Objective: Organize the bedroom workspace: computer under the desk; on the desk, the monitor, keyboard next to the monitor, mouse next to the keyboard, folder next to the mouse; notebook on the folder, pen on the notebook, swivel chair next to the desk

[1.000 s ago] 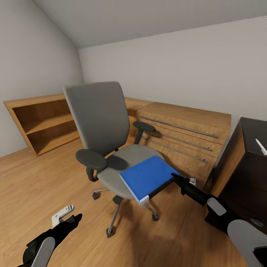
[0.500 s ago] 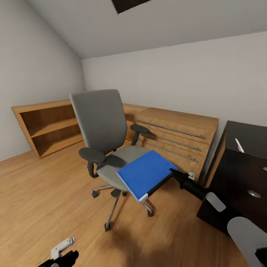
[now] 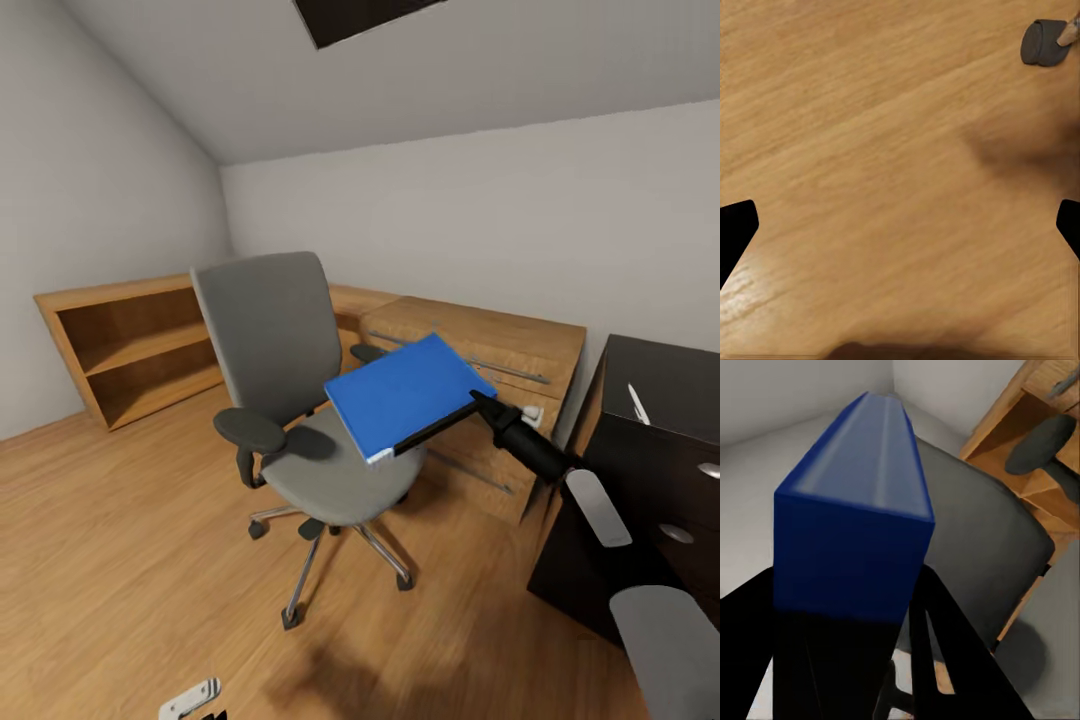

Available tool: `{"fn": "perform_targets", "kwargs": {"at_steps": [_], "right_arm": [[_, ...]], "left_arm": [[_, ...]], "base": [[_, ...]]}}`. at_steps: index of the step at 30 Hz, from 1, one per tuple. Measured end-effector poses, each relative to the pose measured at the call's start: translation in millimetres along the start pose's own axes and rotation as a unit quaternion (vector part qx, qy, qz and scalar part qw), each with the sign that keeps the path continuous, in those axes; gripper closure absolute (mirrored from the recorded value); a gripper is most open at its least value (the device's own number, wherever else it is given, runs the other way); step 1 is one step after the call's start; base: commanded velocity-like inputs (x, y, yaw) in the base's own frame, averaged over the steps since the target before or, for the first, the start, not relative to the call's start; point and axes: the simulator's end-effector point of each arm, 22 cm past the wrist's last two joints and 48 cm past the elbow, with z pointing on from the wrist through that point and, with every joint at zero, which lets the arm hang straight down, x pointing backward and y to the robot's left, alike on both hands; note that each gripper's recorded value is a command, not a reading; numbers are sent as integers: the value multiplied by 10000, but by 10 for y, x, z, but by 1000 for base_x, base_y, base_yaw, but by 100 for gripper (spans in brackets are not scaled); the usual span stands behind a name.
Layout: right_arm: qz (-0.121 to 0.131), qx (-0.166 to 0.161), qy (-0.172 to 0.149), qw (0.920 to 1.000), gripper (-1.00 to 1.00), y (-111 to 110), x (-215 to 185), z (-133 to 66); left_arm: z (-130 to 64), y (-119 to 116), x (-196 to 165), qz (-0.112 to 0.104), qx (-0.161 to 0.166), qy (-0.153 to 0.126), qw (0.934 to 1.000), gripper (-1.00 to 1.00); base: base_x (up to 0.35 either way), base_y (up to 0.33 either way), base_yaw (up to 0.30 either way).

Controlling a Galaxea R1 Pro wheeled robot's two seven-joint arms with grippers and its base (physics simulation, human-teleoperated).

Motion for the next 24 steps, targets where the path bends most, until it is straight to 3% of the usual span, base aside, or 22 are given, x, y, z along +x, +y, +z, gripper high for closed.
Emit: {"fn": "perform_targets", "kwargs": {"at_steps": [1,3,6,15,24], "right_arm": [[36,-282,21,9996,100,114,-2,-81],[60,-523,40,9986,100,222,-7,-117],[173,-715,104,9972,100,295,27,-161],[604,-713,37,9956,100,281,23,-211],[632,-655,49,9958,100,380,-72,-138]], "left_arm": [[-14,2,-1,-3,-10,13,10000,-100],[-45,-3,-25,-6,-15,19,10000,-100],[-94,-18,-92,-34,-16,-39,10000,-100],[-228,-23,-242,-94,-53,-174,9998,-100],[-366,-58,-312,-97,-66,-114,9999,-100]], "base": [[0,0,0],[0,0,0],[0,0,0],[0,0,0],[-80,0,-1]]}}
